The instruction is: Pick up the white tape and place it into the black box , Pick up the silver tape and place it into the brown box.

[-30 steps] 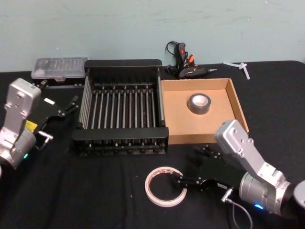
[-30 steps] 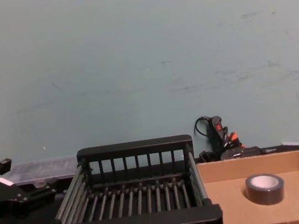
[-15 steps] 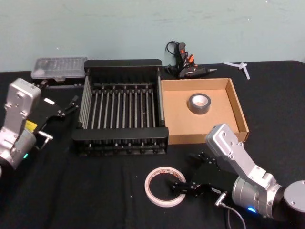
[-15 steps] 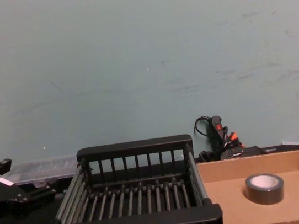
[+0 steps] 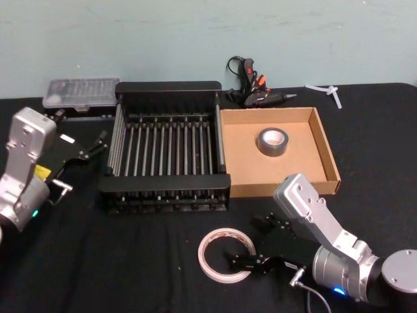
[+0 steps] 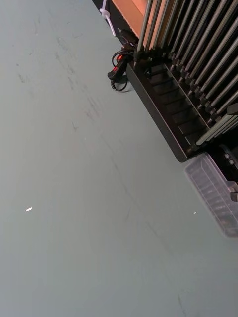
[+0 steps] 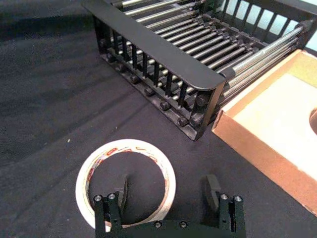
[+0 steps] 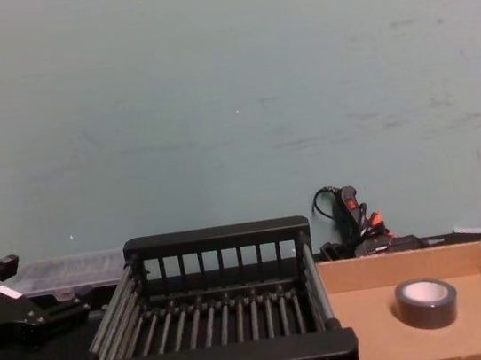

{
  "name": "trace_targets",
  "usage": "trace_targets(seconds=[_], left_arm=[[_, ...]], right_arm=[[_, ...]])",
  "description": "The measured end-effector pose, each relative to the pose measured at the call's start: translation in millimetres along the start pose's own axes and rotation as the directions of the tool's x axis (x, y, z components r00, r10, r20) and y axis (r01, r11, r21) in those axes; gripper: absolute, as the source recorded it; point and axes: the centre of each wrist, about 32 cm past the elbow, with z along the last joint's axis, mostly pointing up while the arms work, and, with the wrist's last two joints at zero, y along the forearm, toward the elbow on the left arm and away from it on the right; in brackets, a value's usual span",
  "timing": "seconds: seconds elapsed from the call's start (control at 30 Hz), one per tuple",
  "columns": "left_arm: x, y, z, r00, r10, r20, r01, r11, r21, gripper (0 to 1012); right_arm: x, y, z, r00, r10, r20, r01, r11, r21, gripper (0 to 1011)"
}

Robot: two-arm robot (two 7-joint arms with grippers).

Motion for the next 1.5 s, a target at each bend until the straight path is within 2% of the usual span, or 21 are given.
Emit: trace_targets(seconds=[1.17,1.37,1.5], left_arm=[[0.0,0.0,0.0,1.0000,0.000,0.000,0.000,1.0000,0.000,1001],[0.0,0.0,0.0,1.0000,0.000,0.000,0.000,1.0000,0.000,1001],[0.0,0.0,0.0,1.0000,0.000,0.000,0.000,1.0000,0.000,1001]], right_arm=[[-3.8,0.7,-3.0,1.000,0.008,0.004,-0.008,1.000,-0.022,998],[-3.6,0.6,-3.0,1.000,0.008,0.003,-0.008,1.000,-0.021,904],[-3.5,0.5,-3.0,1.000,0.008,0.003,-0.008,1.000,-0.020,761]])
